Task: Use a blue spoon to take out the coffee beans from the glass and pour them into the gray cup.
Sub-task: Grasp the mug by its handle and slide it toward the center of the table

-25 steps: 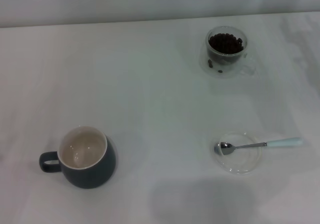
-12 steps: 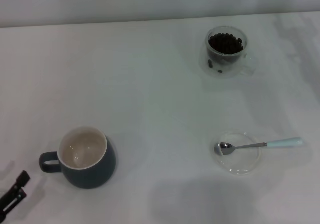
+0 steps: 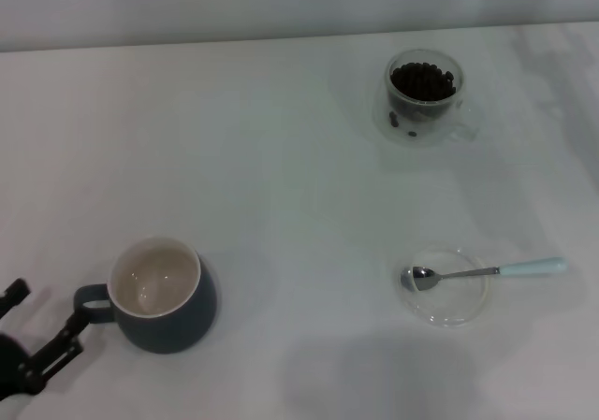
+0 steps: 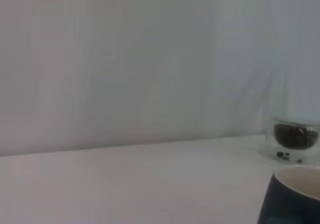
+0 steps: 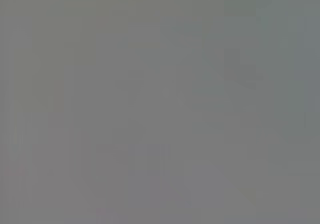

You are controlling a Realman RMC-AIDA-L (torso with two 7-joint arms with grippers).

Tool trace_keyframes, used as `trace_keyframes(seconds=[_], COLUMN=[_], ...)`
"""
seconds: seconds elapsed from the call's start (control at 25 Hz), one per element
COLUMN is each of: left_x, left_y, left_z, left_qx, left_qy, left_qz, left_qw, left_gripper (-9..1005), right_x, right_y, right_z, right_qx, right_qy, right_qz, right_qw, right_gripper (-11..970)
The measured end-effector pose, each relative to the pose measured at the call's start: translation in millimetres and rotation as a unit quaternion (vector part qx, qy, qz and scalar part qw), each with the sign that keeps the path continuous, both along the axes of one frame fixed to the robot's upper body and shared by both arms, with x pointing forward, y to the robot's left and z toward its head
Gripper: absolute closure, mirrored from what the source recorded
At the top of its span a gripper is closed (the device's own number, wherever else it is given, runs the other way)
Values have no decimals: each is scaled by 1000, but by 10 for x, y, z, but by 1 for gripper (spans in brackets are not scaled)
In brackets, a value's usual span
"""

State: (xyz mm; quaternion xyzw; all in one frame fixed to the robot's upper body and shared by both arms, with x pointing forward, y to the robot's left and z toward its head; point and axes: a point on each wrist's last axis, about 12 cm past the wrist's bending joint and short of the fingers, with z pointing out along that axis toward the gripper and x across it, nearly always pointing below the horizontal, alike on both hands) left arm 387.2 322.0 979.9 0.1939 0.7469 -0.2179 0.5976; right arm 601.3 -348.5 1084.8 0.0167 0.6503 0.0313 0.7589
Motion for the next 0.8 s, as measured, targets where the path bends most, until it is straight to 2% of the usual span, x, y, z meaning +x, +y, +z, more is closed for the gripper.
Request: trace_keyframes(seconds=[0.12, 0.32, 0.64, 0.8], left_x=[85, 120, 141, 170], left_y=[-57, -79, -197, -229], left_z=[-30, -30, -85, -94], left_qx=[5, 8, 35, 44], left_qy=[8, 7, -4, -8], left_qz=[-2, -8, -15, -17], left_qw=[1000, 1000, 999, 999], left_gripper=[113, 120, 279, 438], right_x=[-7, -16, -22, -26], right_y=[5, 7, 15, 18], right_z=[5, 7, 5, -1], right_qx=[0, 0, 0, 1], right_qy=[-4, -7, -8, -8], right_qz=[2, 3, 5, 5], right_qw=[1000, 1000, 1000, 1000], right_gripper=[234, 234, 234, 234])
